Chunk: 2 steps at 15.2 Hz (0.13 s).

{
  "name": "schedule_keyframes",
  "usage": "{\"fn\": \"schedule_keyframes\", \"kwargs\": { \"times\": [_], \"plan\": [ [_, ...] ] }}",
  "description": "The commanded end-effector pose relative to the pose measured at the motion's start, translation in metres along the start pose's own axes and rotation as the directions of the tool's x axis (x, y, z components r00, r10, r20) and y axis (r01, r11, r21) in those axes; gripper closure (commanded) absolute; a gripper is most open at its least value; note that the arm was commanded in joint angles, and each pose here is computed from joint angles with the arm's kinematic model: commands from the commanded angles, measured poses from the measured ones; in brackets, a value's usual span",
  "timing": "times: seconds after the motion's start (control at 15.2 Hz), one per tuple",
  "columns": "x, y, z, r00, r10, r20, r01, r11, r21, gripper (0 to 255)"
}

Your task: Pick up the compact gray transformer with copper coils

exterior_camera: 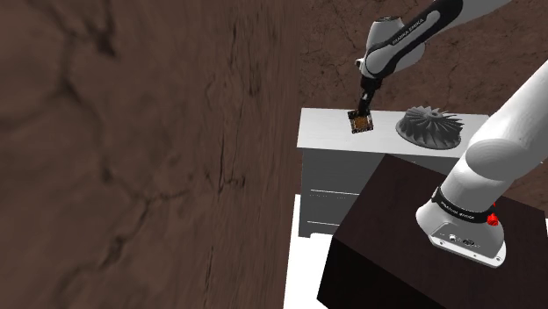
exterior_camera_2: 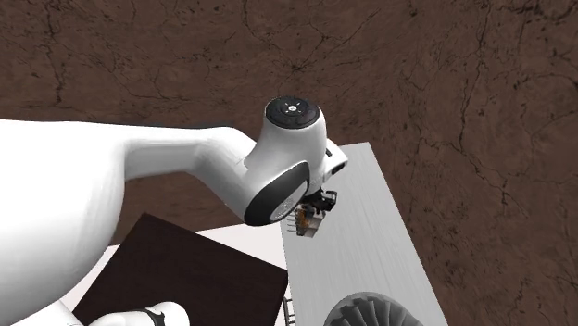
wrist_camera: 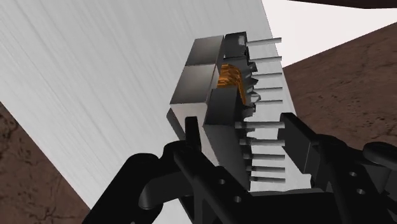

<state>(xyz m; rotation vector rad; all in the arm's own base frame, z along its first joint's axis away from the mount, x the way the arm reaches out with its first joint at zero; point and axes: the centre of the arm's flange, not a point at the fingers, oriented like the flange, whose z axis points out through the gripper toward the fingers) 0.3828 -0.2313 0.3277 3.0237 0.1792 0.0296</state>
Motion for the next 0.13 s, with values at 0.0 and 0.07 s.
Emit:
{"fn": "schedule_keyframes", "kwargs": {
  "times": [0.0, 0.07],
  "plan": [
    [0.0004, 0.0013, -0.0053, 1.0, 0.0, 0.0, 0.0, 1.0, 0.0, 255],
    [0.0004, 0.0013, -0.0053, 1.0, 0.0, 0.0, 0.0, 1.0, 0.0, 255]
  ]
}}
